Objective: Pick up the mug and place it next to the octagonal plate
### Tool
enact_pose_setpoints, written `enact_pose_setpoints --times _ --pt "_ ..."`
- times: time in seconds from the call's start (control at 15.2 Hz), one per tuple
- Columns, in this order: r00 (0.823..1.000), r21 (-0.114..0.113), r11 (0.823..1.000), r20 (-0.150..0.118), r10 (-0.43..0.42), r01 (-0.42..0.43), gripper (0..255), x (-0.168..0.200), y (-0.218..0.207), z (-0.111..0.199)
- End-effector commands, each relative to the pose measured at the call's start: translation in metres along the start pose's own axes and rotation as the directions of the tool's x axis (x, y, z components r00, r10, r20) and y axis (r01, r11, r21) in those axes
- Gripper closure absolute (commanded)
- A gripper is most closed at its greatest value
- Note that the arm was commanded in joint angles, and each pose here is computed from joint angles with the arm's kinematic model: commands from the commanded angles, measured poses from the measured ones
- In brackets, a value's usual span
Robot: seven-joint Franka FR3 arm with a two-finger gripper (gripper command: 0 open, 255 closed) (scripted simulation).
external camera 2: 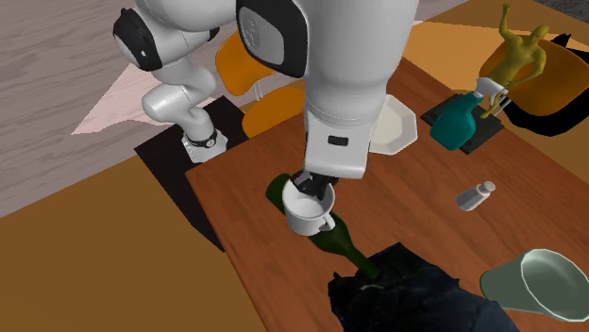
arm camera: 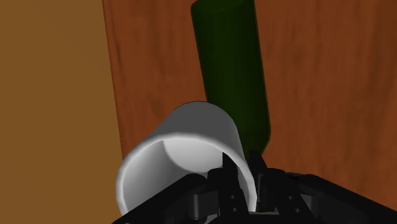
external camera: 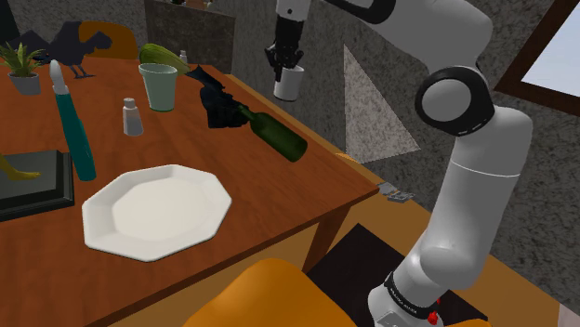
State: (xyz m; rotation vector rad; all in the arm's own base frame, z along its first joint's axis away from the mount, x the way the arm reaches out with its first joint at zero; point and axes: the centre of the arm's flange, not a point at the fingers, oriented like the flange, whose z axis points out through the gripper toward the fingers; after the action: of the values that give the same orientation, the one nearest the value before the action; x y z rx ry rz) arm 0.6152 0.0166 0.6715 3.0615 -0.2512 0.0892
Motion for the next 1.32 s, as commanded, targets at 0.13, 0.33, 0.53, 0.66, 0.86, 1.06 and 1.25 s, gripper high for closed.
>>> enact_pose_setpoints --times 0.13,0.33,0.53,0.66,0.86,1.06,1.25 --pt "1.0 0.0 1.0 -0.001 0.001 -0.001 255 -0.021 -0.05 -0.005" --pt "1.0 0.0 1.0 -0.001 0.001 -0.001 255 -0.036 -0.087 -0.009" --pt "1.0 0.0 1.0 -0.001 0.001 -0.001 255 -0.052 -0.123 -0.012" --pt "1.0 0.0 1.0 -0.001 0.001 -0.001 255 -0.062 -0.147 -0.015" --pt "1.0 0.0 1.0 -0.001 0.001 -0.001 255 -0.066 -0.157 -0.005" --pt "1.0 0.0 1.0 -0.001 0.001 -0.001 255 -0.067 -0.158 0.011" --pt "1.0 0.0 1.0 -0.001 0.001 -0.001 255 -0.068 -0.159 0.026"
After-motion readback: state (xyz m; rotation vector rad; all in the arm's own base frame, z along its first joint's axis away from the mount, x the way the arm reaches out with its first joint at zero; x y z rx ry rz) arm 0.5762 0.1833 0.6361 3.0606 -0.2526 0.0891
